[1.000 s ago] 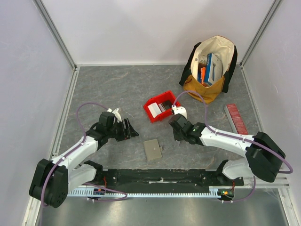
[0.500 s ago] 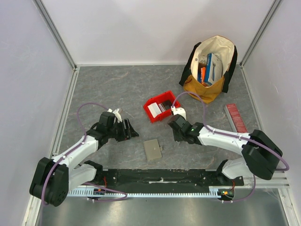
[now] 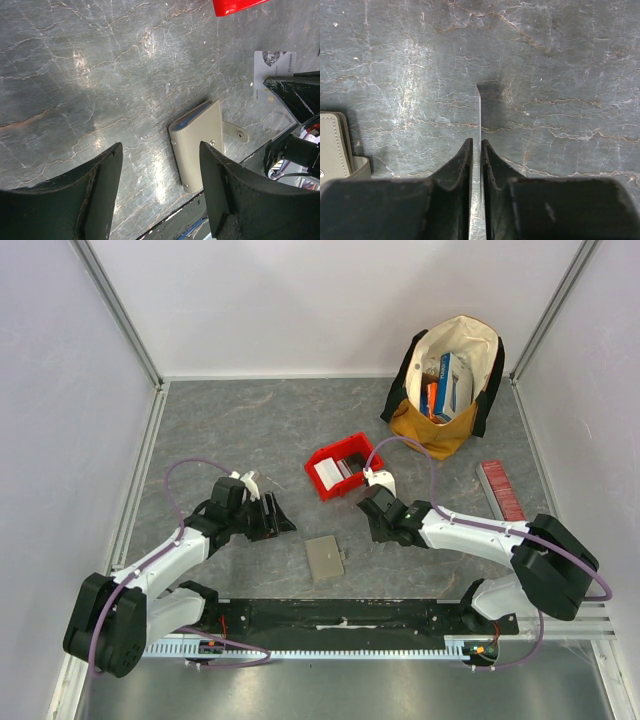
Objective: Put the credit cards into the card holder
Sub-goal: Pick up the credit card from the storage box.
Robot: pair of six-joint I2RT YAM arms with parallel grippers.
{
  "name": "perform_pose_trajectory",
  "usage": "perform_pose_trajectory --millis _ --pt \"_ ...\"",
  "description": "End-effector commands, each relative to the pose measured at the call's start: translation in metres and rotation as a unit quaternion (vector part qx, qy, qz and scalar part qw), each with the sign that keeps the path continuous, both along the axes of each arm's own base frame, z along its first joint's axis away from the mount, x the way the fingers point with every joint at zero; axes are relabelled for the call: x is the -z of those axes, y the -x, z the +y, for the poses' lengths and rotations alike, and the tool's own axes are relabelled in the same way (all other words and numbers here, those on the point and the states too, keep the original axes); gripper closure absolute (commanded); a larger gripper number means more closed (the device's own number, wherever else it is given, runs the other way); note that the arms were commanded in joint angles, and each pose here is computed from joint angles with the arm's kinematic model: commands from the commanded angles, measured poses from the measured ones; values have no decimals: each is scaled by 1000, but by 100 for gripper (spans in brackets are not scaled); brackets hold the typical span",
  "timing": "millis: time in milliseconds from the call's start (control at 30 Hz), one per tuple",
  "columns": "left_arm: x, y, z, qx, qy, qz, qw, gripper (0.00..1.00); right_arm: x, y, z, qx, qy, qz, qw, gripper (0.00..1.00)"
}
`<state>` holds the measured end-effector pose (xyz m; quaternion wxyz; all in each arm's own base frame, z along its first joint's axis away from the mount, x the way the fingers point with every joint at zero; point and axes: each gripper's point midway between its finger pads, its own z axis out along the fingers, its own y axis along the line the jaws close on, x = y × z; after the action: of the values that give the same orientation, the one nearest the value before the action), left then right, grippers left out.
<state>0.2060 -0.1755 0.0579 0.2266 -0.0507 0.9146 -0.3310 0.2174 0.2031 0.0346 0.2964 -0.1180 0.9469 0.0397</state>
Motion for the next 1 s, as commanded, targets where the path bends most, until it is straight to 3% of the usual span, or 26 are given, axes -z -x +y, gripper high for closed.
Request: perform_pose_trajectory --millis 0,533,800,967 --pt "-13 -9 -5 20 7 -33 999 32 -11 -6 2 7 -7 -20 1000 81" --pt "-11 -8 -9 27 12 -26 999 32 -17 -10 7 11 -23 -27 999 76" --pt "-11 -9 -9 28 13 -26 999 32 -18 -12 9 11 -24 -28 999 85" --pt "-11 -9 -9 27 12 -26 999 32 -20 -13 10 10 -26 -32 999 80"
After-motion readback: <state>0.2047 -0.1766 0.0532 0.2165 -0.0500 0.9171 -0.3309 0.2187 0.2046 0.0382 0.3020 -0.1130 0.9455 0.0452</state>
